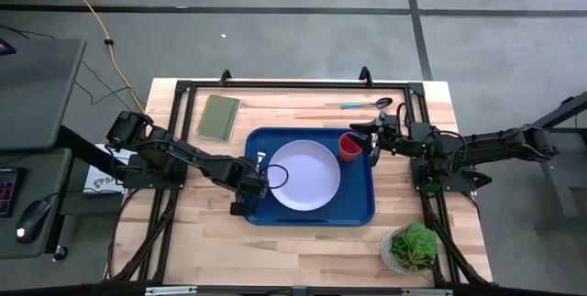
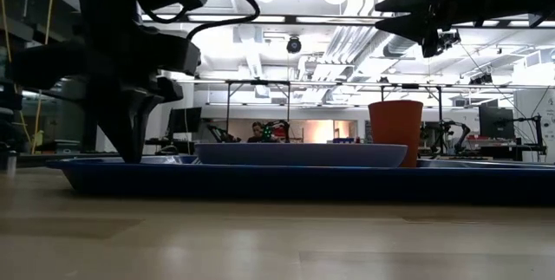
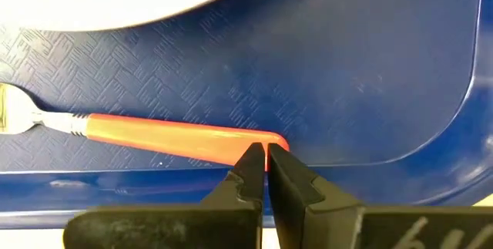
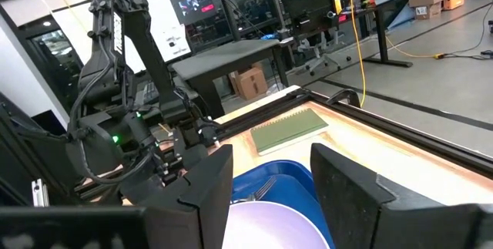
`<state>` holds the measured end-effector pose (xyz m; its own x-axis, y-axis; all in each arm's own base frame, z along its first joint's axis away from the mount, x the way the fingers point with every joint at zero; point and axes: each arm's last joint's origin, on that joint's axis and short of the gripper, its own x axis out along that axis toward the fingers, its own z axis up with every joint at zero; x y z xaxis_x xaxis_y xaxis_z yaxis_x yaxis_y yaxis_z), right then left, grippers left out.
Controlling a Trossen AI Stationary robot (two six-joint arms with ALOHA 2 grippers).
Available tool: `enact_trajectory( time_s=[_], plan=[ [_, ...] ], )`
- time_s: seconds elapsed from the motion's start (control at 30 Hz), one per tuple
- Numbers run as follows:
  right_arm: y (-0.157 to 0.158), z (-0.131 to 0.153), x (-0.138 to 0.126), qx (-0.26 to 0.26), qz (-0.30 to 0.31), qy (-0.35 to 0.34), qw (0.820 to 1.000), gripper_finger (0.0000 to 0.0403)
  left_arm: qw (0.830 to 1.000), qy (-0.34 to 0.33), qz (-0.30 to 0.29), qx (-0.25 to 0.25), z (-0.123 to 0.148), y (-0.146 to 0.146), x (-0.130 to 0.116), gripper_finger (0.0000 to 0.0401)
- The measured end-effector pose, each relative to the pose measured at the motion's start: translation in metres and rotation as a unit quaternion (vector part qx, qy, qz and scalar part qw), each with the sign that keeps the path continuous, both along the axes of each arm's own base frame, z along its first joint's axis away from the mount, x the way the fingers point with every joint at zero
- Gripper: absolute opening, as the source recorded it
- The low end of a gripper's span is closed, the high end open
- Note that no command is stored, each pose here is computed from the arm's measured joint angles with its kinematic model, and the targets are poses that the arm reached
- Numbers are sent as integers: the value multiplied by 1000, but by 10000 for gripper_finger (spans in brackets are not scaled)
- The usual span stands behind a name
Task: Pick and place plate/cup/fork/spoon on tray
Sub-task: Put the red fork on the blue serving tray to the left of the purple plate
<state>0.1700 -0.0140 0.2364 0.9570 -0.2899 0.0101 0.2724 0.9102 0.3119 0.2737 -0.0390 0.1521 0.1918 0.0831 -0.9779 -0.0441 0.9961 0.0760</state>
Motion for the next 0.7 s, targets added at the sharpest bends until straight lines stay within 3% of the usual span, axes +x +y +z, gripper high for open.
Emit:
enact_trajectory(
  time_s=[0.43, 0.7],
  plan=[
    [0, -1, 0, 0, 0, 5, 1000, 167, 1000, 8, -5, -3, -10, -1, 4, 0],
    [0, -1, 0, 0, 0, 5, 1000, 167, 999, -22, 37, -23, -10, -2, 9, 0]
  ],
)
